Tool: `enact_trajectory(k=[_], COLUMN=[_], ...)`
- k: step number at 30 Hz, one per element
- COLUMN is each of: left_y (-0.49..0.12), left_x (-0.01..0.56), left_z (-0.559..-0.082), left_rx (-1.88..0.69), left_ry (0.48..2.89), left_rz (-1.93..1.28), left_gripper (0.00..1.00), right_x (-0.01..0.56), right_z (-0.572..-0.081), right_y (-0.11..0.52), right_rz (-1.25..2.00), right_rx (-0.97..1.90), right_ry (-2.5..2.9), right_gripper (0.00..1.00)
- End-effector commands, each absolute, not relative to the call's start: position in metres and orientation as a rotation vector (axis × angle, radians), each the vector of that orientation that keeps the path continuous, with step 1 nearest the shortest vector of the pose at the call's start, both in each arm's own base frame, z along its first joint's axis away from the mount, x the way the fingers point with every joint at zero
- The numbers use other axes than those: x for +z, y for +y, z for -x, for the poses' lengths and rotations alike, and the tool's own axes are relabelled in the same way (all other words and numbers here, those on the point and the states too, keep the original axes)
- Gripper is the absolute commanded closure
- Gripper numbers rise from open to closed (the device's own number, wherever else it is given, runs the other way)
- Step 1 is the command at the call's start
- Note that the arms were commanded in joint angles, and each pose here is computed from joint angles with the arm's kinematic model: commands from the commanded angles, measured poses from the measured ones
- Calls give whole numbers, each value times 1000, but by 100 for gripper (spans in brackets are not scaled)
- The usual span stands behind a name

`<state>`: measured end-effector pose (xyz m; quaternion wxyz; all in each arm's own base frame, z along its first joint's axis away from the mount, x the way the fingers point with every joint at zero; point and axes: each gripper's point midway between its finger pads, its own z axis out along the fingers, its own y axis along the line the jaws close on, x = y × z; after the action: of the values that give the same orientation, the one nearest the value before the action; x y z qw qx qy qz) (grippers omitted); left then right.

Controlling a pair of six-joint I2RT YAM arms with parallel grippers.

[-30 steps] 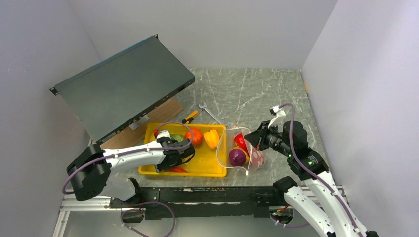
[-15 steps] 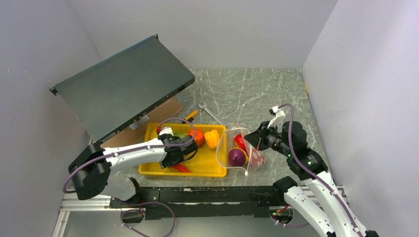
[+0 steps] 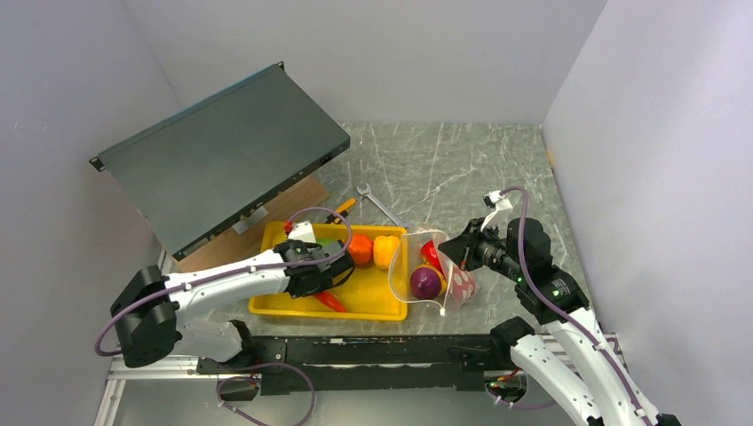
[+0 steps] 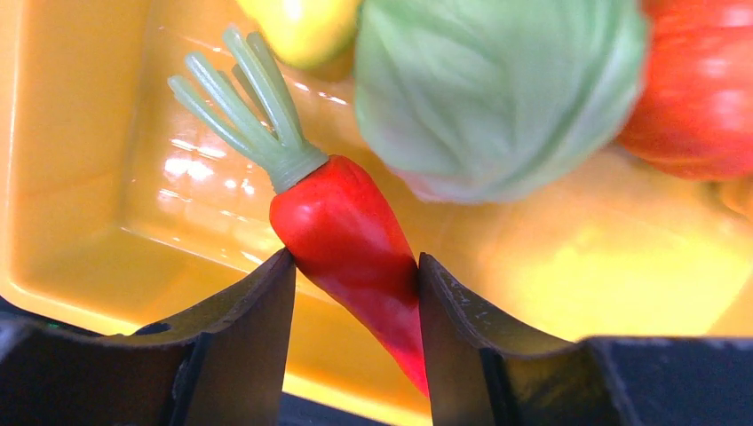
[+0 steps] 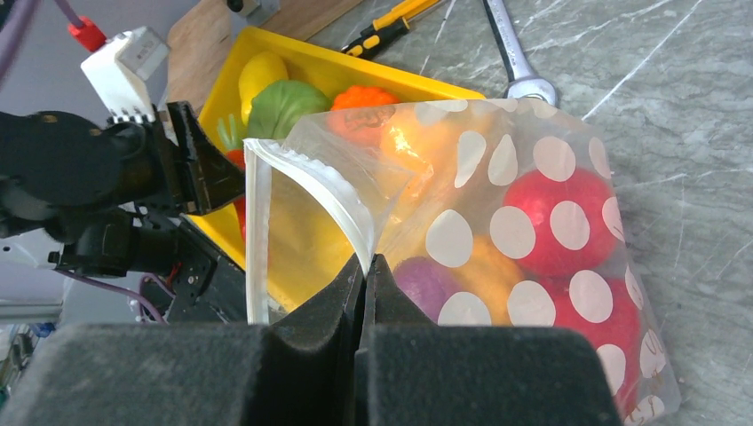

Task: Place the food in the zip-top bag and seal the zipper
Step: Pick up the fake vegetable from the bin, then place the fake vegetable in the zipper food storage bag.

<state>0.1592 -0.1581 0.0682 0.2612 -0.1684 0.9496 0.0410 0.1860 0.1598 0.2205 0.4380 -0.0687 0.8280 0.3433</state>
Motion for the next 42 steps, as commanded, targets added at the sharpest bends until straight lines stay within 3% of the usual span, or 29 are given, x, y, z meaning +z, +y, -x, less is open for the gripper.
enact_trajectory(k=[1,11,26,33,42], left_y=[-184,-240,-333,-373,-398], left_x=[111,189,284,290,265], left_z=[-159,-138,-65,-65,-106], left_rx=[-60,-563,-1454,-1539,-1453], left_ry=[2549,2431,1980,2030,2226], left_rz=[299,-124,-717,-750,-538], left_gripper=[100,100,100,100,100], right_x=[233,236,241,242,248], right_z=[-188,-188,-189,-187,-180], right_y=[164,164,166,168,171], right_rz=[192,194,202,219,261], right_rx=[878,881,892,907,941], right_ry=[2002,1993,1982,1970,1935], right_gripper=[100,100,100,100,100])
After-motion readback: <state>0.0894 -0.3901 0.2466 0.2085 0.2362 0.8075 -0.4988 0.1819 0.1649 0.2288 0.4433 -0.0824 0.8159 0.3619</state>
